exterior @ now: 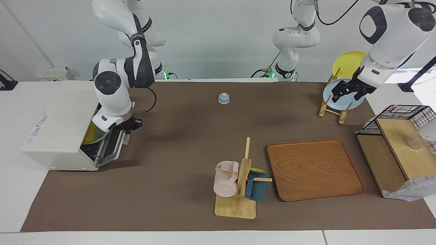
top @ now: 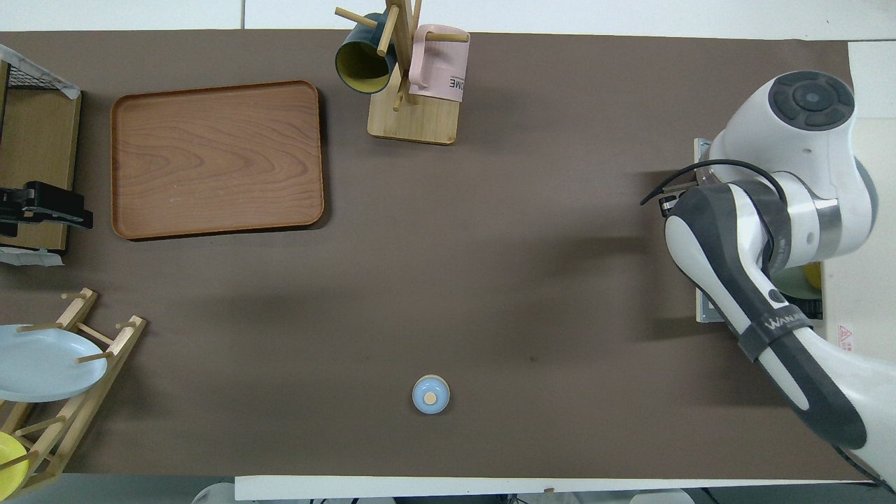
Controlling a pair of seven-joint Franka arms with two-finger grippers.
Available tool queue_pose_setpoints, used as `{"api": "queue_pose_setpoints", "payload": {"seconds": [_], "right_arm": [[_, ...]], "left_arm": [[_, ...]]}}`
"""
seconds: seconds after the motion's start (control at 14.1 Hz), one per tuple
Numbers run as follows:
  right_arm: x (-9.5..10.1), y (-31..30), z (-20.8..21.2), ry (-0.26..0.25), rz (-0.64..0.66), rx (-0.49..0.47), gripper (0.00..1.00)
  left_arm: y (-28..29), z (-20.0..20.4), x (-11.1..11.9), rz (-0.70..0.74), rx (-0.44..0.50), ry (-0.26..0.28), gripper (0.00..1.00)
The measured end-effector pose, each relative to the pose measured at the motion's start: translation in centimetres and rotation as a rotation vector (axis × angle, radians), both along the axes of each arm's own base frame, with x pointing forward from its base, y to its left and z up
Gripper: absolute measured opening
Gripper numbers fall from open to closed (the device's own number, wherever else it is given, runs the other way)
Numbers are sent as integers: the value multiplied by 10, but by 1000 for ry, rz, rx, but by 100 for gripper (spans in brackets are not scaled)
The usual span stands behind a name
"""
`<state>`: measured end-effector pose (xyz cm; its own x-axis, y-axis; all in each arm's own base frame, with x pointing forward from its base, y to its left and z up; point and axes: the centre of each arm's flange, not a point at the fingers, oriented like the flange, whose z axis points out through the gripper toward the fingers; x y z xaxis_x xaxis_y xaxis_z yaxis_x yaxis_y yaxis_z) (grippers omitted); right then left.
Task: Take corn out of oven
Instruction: 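Pull the toaster oven door down with the right gripper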
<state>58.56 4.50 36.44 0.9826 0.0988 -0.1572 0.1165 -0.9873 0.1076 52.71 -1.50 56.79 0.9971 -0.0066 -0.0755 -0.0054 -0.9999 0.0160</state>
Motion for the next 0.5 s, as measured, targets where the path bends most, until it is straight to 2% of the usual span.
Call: {"api": "queue_pose_setpoints", "payload": {"seconds": [0.21, 0.28, 0.35, 0.5], "right_arm": [[10, 5, -40, -4, -44, 36, 1], [13, 6, -43, -14, -66, 40, 6], [15, 12, -41, -28, -92, 55, 11], [24, 37, -18, -69, -114, 87, 15]], "left_arm": [[0, 0, 0, 0, 0, 0, 100], [0, 0, 0, 0, 0, 0, 100], [0, 0, 0, 0, 0, 0, 100], [0, 0, 0, 0, 0, 0, 100]]}}
